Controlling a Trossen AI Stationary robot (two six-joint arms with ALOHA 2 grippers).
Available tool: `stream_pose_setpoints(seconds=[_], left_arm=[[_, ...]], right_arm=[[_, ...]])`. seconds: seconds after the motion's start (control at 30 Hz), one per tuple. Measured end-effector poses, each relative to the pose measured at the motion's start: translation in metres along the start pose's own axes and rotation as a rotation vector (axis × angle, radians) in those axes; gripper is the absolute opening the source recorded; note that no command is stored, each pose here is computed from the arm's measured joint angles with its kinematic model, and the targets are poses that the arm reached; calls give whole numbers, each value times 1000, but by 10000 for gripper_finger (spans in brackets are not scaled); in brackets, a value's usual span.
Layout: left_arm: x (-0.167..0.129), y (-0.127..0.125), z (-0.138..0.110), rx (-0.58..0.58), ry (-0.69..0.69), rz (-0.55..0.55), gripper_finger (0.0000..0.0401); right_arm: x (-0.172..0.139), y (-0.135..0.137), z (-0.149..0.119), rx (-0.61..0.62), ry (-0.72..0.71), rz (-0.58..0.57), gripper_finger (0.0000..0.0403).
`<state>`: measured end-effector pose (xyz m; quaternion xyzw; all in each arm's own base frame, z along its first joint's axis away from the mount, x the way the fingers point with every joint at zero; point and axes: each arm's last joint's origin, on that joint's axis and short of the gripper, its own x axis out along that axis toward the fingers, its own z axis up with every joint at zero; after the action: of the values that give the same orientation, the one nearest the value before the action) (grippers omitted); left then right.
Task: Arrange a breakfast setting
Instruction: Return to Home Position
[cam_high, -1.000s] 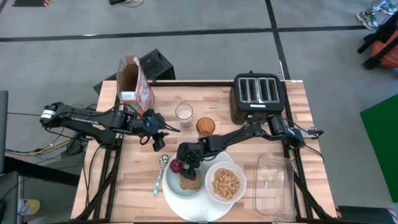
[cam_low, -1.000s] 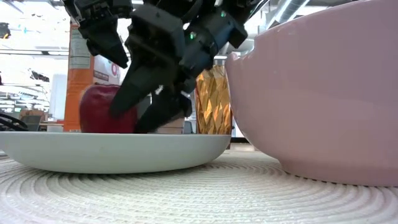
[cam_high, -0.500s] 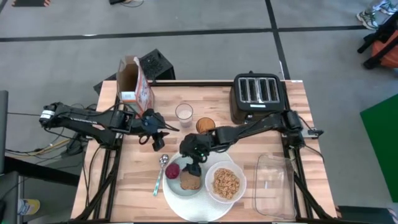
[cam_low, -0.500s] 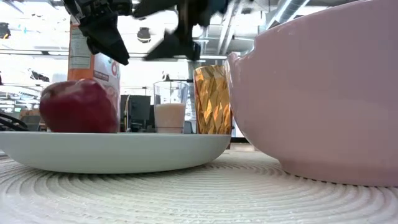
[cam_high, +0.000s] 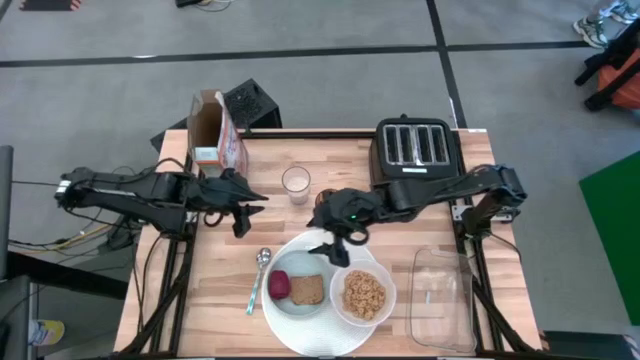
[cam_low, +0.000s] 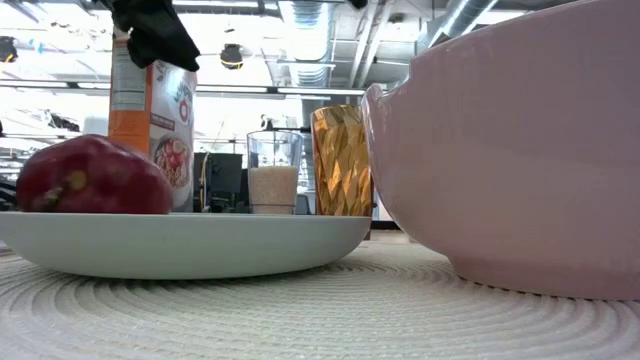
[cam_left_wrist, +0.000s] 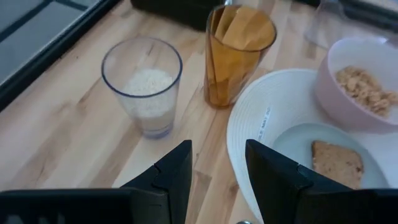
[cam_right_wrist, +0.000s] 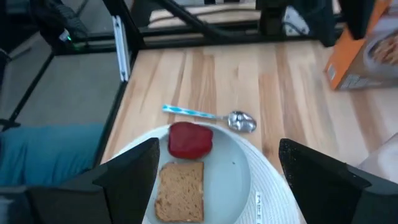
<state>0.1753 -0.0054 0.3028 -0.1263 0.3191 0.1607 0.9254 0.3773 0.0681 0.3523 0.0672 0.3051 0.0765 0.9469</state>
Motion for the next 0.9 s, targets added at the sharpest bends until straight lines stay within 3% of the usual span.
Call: stream_pose_setpoints(seconds=[0.33,0.67,0.9], left_arm=[[-49,16,-2,-30,-182,-84,137],[-99,38,-20,-51,-344,-151,137],[-105,55,-55,-77,-435,-188,137]], right_arm=[[-82,26,14,-113,-148,26,354],[-180,55,5,-191,-334,-193,354],[-233,78,-16,-227,-409,-283,354]])
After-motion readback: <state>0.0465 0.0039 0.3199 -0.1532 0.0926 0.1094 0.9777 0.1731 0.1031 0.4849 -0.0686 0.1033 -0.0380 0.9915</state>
